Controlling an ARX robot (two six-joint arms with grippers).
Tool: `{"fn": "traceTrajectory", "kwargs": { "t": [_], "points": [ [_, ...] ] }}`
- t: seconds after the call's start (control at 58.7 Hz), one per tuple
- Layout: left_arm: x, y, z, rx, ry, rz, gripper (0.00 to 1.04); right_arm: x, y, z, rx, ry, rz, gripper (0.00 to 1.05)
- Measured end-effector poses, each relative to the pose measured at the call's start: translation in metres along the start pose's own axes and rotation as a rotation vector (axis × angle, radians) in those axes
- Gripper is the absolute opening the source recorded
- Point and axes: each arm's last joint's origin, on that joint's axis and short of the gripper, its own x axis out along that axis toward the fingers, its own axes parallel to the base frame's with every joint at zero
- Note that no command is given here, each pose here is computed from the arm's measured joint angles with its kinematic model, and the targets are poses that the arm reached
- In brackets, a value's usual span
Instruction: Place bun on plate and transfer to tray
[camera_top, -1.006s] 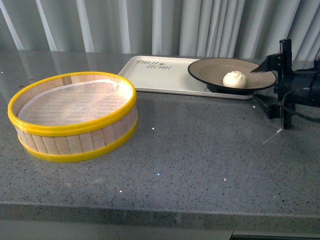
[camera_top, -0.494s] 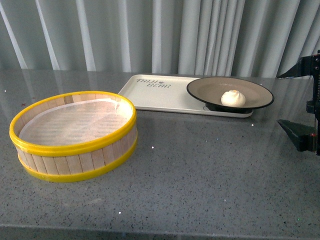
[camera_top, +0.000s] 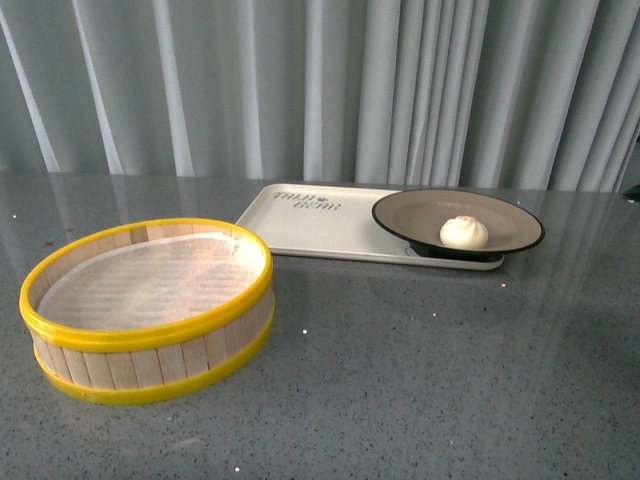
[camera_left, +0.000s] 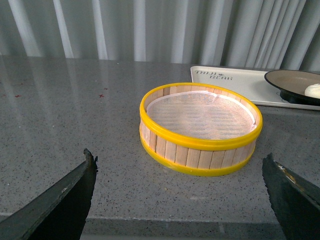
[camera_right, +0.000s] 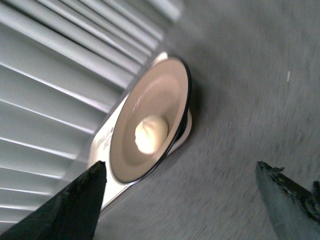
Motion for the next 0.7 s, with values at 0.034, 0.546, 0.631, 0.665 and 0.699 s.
{"fn": "traceTrajectory", "kwargs": {
  "t": [0.034,0.546,0.631,0.665,0.699],
  "points": [
    [0.000,0.000,0.000,0.000,0.000,0.000,0.98,-0.005,-0.002,-0.002,-0.119,-0.060,0.022,0.82],
    [0.000,0.000,0.000,0.000,0.000,0.000,0.98,-0.107,-0.015,-0.036,-0.891,-0.185,0.048,0.02],
    [0.000,0.000,0.000,0.000,0.000,0.000,0.98,-0.116,-0.017,-0.038,-0.894,-0.181,0.046,0.02],
    [0.000,0.000,0.000,0.000,0.000,0.000,0.98,-0.121,-0.017,-0.038,-0.894,-0.181,0.047,0.02],
    [0.000,0.000,0.000,0.000,0.000,0.000,0.98,-0.126,-0.018,-0.039,-0.894,-0.181,0.046,0.02]
  ]
}}
